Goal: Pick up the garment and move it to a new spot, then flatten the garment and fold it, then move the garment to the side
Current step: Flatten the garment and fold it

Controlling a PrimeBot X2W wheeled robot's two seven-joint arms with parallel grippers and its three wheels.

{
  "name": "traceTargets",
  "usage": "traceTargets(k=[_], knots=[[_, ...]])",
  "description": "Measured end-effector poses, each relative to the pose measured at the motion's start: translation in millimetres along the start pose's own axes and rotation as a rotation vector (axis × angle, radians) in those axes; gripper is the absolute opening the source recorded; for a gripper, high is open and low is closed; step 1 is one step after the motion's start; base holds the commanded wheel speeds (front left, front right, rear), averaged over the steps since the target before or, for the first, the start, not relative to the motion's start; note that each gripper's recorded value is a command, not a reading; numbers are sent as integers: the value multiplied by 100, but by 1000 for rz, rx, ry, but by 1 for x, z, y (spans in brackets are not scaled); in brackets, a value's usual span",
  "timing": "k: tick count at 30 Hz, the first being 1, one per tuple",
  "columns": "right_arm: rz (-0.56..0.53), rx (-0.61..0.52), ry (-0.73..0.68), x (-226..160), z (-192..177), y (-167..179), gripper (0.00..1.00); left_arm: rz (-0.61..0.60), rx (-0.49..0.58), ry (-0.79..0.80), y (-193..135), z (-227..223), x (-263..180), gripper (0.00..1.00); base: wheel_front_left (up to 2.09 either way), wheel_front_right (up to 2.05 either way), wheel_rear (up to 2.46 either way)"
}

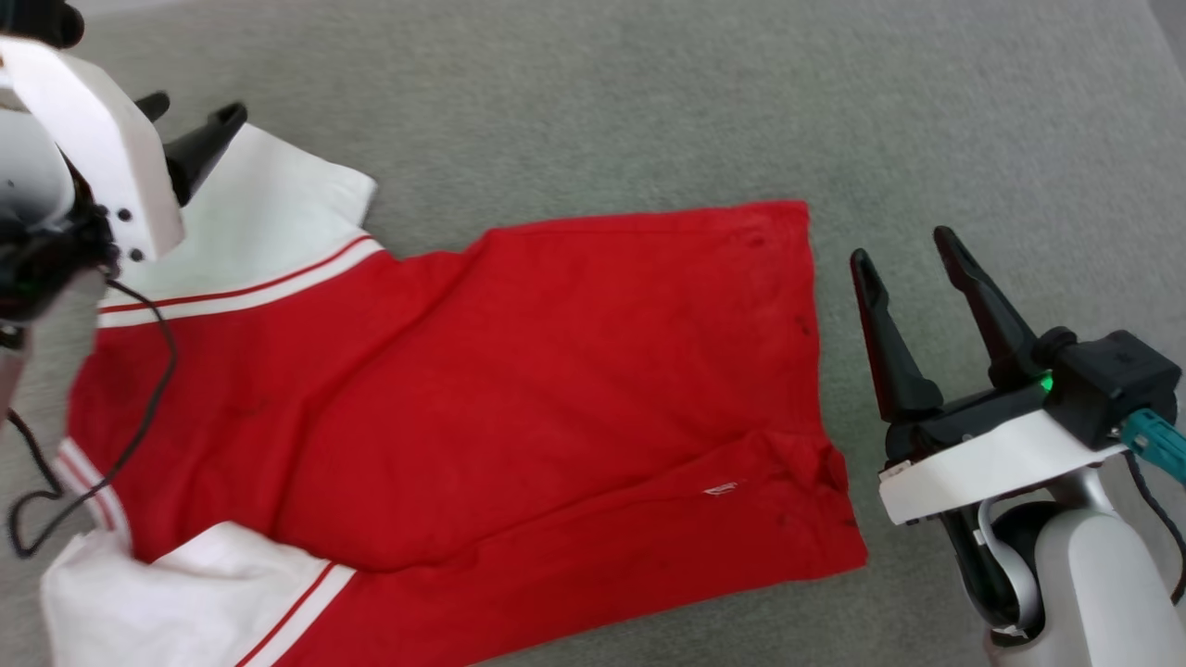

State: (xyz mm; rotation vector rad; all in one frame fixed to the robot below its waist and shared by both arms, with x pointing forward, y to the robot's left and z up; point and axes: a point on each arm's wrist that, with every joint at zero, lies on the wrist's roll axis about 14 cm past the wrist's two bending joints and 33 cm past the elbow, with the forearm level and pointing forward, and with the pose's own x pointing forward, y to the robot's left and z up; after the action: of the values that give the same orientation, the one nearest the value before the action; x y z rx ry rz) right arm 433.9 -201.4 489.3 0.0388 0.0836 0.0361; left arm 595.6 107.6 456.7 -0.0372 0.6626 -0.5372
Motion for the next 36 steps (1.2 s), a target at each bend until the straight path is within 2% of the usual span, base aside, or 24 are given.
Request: traceTargets(k=[5,11,12,15,16,20,27,36], knots=[[-33,5,48,0,-17,-9,100,-6,24,260,7,-35,25,100,0,0,0],[-64,12,95,-4,-33,-19,100,37,7,424,23,-70,45,100,0,0,0],[-68,13,101,-5,-35,-20,100,29,-16,441,21,-74,48,91,0,0,0],[-79,16,117,-7,-40,-23,100,15,-77,469,18,-82,54,8,0,0,0],[-81,19,117,-7,-40,-24,100,14,-94,472,18,-84,54,0,0,0,0],[-81,51,141,-6,-42,-23,100,-5,-176,423,12,-86,57,0,0,0,0],[-46,142,252,8,-48,-21,100,5,-193,310,10,-72,43,0,0,0,0],[42,138,566,44,-68,-20,100,8,-84,106,7,-21,3,0,0,0,0]])
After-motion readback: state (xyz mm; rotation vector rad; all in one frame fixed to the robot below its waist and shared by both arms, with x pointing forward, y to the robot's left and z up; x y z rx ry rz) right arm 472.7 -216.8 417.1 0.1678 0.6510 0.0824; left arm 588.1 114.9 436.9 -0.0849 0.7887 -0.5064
